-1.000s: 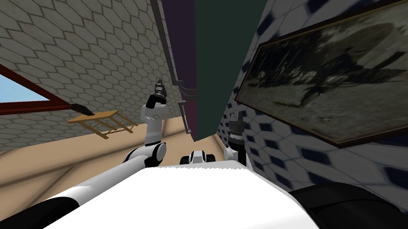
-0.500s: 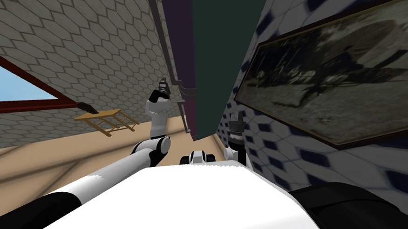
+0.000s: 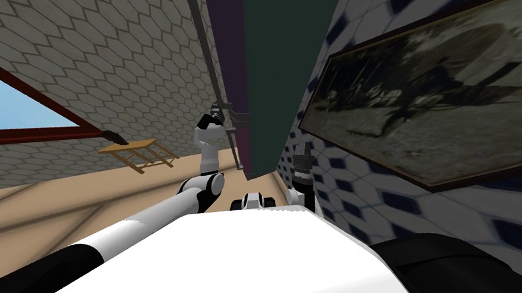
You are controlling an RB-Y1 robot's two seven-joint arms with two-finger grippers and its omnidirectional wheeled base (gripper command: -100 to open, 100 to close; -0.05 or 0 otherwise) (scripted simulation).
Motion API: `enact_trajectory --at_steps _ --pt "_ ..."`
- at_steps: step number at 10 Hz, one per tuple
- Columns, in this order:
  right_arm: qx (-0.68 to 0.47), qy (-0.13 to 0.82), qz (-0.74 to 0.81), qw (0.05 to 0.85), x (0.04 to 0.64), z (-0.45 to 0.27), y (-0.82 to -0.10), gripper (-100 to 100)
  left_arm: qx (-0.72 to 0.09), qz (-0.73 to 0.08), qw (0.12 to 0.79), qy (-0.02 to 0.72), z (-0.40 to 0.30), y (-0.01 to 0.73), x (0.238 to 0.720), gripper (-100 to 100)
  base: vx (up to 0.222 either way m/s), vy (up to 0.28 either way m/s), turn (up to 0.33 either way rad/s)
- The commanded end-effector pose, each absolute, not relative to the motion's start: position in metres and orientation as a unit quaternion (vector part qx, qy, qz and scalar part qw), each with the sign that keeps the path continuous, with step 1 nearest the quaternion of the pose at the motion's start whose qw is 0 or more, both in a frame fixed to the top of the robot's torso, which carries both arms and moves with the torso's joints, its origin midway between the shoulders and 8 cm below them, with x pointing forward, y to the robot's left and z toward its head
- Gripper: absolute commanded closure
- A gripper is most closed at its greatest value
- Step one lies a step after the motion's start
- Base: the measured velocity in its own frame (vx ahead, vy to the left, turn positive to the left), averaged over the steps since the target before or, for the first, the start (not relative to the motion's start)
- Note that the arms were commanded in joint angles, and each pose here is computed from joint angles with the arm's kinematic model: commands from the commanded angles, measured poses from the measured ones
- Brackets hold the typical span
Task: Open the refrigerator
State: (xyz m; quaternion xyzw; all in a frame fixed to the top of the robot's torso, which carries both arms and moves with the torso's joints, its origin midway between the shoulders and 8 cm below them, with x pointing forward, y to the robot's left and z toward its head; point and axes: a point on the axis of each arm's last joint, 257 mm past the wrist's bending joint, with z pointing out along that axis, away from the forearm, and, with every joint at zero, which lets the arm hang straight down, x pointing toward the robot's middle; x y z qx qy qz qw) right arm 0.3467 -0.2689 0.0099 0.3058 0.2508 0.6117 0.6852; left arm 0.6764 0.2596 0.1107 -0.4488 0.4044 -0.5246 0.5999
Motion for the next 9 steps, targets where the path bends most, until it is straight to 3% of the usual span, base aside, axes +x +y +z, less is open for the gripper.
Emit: enact_trajectory --at_steps 1,2,5,9 --pt "0.306 0.251 0.612 0.685 0.347 0.01 -0.269 0 -0.448 -0.524 0.601 0.403 0.118 0.26 0.675 -100 0.05 0.009 -0.006" --pt "0.306 0.251 0.612 0.685 0.347 0.01 -0.269 0 -0.448 -0.524 0.601 0.404 0.118 0.26 0.675 100 0.009 0.002 0.009" --pt "0.306 0.251 0.612 0.685 0.347 0.01 -0.269 0 -0.433 -0.543 0.588 0.413 0.125 0.235 0.677 100 -0.008 0.233 -0.059" --pt "0.306 0.251 0.611 0.685 0.347 0.01 -0.269 0 -0.422 -0.56 0.573 0.425 0.125 0.209 0.679 100 0.001 0.34 -0.048"
